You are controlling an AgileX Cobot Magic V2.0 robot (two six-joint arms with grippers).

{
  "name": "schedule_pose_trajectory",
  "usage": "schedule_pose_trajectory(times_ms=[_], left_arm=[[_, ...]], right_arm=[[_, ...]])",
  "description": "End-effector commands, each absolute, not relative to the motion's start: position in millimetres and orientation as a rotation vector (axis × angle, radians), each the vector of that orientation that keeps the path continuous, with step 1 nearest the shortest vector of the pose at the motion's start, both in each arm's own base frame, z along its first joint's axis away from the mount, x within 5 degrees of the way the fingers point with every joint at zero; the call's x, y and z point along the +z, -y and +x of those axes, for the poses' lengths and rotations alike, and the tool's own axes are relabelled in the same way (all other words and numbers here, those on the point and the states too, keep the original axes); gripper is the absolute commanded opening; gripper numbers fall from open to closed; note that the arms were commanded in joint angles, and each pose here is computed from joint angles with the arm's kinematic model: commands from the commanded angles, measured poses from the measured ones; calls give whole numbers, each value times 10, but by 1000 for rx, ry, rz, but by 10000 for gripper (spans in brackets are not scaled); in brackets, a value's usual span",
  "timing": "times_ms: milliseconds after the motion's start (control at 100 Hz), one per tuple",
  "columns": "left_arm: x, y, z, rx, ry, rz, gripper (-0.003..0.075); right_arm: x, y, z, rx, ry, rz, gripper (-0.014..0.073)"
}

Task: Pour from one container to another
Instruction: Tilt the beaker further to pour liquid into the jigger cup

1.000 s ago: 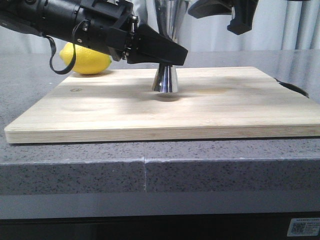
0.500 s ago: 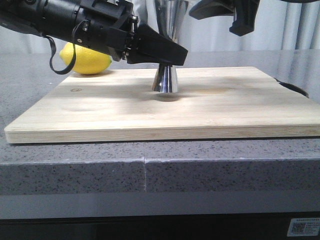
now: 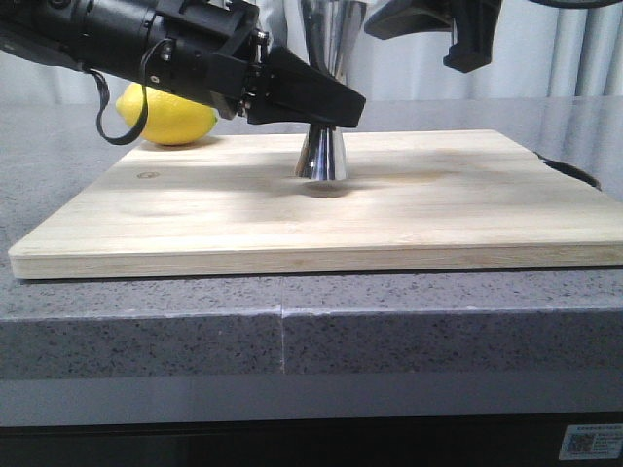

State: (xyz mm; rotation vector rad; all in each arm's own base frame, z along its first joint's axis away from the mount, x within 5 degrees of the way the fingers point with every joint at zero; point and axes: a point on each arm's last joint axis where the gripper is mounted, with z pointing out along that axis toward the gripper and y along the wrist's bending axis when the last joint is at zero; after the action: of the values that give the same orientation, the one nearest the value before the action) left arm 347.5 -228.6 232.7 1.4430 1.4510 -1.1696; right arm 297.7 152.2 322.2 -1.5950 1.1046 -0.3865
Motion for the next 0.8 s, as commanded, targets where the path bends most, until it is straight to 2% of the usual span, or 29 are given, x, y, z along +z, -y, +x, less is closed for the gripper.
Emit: schedule_pose_trajectory(times_ms=[0, 790], left_arm=[[2751, 2309, 3362, -1229, -1308, 1412, 114], [2751, 2309, 3362, -1229, -1308, 1412, 114]], right_arm=[[3496, -1475, 2936, -444, -1068, -1522, 319], [3493, -1451, 2952, -501, -1060, -1541, 319]])
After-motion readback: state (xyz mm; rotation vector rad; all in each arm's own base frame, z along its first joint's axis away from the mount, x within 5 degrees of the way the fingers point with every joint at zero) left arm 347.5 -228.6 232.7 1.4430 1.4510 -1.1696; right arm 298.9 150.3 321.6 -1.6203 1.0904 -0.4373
